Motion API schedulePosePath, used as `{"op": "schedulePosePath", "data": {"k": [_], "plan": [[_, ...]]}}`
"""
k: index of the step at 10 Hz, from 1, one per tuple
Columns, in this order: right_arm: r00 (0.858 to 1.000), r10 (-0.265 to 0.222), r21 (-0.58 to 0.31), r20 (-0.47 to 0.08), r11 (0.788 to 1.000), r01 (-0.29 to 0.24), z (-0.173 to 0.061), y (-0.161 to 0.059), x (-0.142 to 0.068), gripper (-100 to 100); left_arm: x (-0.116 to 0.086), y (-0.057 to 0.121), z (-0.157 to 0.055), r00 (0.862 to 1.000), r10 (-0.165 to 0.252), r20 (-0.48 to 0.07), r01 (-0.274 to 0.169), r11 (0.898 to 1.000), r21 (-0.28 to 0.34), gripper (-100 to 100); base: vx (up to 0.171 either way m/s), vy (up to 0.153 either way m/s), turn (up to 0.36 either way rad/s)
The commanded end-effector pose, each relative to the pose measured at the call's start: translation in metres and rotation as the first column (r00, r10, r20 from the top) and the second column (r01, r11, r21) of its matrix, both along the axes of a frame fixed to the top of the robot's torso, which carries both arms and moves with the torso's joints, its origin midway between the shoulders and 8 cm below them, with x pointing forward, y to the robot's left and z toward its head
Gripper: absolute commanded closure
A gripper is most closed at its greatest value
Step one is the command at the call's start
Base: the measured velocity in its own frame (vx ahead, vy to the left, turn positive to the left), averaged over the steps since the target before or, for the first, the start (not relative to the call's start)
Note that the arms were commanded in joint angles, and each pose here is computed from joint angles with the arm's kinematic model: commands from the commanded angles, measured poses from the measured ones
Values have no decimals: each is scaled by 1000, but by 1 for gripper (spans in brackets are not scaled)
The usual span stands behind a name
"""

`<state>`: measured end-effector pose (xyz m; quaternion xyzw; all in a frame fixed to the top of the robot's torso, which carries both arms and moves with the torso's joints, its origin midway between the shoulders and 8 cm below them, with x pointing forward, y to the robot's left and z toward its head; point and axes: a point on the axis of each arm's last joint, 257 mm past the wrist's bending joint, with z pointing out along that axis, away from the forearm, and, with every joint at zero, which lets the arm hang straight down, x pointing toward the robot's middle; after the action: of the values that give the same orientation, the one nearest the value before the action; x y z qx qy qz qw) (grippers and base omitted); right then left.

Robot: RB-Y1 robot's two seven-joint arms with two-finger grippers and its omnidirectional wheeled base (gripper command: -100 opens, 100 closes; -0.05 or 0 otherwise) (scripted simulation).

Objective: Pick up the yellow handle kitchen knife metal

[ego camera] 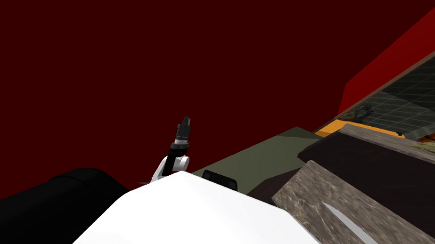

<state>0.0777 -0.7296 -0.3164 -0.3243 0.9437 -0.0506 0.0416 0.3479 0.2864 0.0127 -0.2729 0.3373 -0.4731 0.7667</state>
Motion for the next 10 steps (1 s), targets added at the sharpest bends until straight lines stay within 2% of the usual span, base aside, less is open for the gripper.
{"op": "schedulePosePath", "data": {"k": [1, 5, 9, 10], "plan": [[1000, 6, 4, 2, 1000, -6, 0, 4, 5, 100, 0, 0, 0, 1000, 0, 0, 0, 1000, 0, 0, -8, 0, -28], [1000, 21, 7, 1, 1000, -21, 6, 17, 20, 100, 0, 0, 0, 1000, 0, 0, 0, 1000, 0, 0, -12, 0, -45], [1000, 27, 19, -3, 999, -27, 8, 31, 28, 100, 0, 0, 0, 1000, 0, 0, 0, 1000, 0, 0, -10, -16, -39], [1000, 25, 14, -3, 1000, -25, 8, 28, 27, 100, 0, 0, 0, 1000, 0, 0, 0, 1000, 0, 0, 0, 0, 0]]}}
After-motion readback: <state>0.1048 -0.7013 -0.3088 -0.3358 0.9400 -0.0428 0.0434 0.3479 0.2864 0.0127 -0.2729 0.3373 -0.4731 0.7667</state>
